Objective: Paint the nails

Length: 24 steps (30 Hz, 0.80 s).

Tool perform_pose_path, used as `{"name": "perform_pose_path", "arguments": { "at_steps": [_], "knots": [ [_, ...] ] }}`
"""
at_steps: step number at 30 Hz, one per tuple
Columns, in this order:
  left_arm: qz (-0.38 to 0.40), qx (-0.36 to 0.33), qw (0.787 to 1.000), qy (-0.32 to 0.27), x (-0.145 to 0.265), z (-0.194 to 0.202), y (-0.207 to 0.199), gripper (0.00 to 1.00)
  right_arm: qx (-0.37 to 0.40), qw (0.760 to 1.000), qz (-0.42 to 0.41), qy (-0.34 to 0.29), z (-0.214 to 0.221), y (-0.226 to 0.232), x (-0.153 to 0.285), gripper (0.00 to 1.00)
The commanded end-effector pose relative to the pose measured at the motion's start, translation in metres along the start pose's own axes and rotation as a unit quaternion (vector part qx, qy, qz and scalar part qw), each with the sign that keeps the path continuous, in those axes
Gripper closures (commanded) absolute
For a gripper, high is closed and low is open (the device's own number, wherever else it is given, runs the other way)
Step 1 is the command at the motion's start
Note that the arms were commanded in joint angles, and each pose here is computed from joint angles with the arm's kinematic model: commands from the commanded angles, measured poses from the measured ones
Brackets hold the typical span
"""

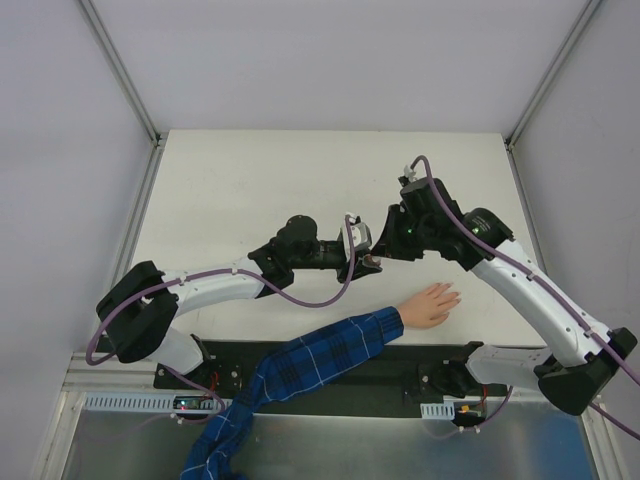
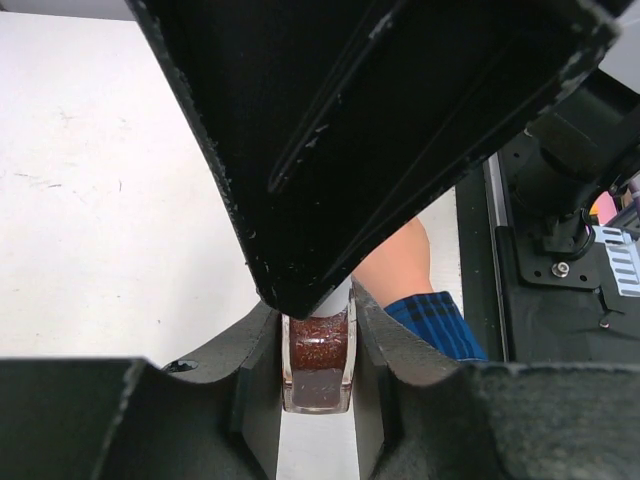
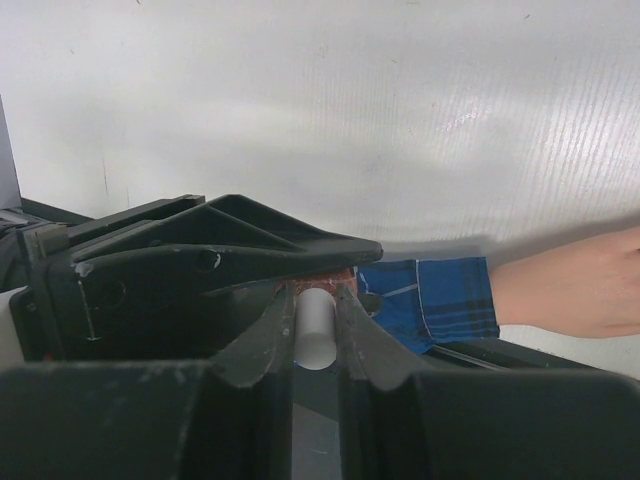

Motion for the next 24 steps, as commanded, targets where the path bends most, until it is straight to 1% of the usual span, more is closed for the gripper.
{"name": "perform_pose_path", "arguments": {
  "at_steps": [1,2,3,5,6,7,9,10,14,17,20,24],
  "knots": [
    [0.007,-0.034,0.998,-0.059,-0.002,-0.035,-0.003,0.93,-0.006,1.000,-0.016,0.006,0.005,0.006,0.009,0.99],
    [0.009,-0.032,0.998,-0.058,-0.002,-0.035,-0.004,1.00,-0.002,1.000,-0.016,0.004,0.005,0.006,0.009,0.99],
    [0.007,-0.029,0.998,-0.059,-0.002,-0.037,-0.004,1.00,0.003,1.000,-0.020,0.001,0.005,0.006,0.011,0.99],
    [-0.004,-0.012,0.998,-0.059,0.000,-0.040,-0.003,1.00,0.023,1.000,-0.019,-0.003,0.004,0.004,0.013,0.81],
    [-0.008,-0.006,0.998,-0.062,0.000,-0.045,-0.004,1.00,0.028,0.999,-0.012,-0.008,0.003,0.002,0.015,0.68],
    [-0.017,0.010,0.998,-0.057,0.001,-0.044,-0.002,1.00,0.032,0.999,-0.009,-0.004,0.004,0.001,0.018,0.51],
    [-0.037,0.034,0.997,-0.065,0.002,-0.052,0.000,1.00,0.046,0.999,0.000,-0.027,-0.004,0.001,0.025,0.45],
    [-0.042,0.057,0.996,-0.062,0.003,-0.052,-0.001,1.00,0.050,0.998,-0.002,-0.029,-0.005,0.003,0.027,0.41],
    [-0.045,0.104,0.991,-0.075,0.005,-0.066,-0.006,1.00,0.051,0.997,0.008,-0.062,-0.018,0.008,0.036,0.40],
    [-0.054,0.142,0.984,-0.089,0.006,-0.073,-0.007,1.00,0.048,0.995,0.010,-0.086,-0.024,0.009,0.031,0.42],
    [-0.058,0.157,0.981,-0.099,0.008,-0.078,-0.008,1.00,0.042,0.994,0.020,-0.095,-0.029,0.010,0.024,0.45],
    [-0.060,0.155,0.981,-0.104,0.010,-0.082,-0.009,1.00,0.048,0.992,0.015,-0.114,-0.037,0.018,0.021,0.54]
  ]
}}
Point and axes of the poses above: each gripper's point midway between its finger pads, its own x axis back along the fingers, its own y axis along the line the jaws close on, z = x × y, the point moved 4 cm from there along x, back along the fingers, and after that the axes turned 11 degrees about x, right-handed, at the moved point
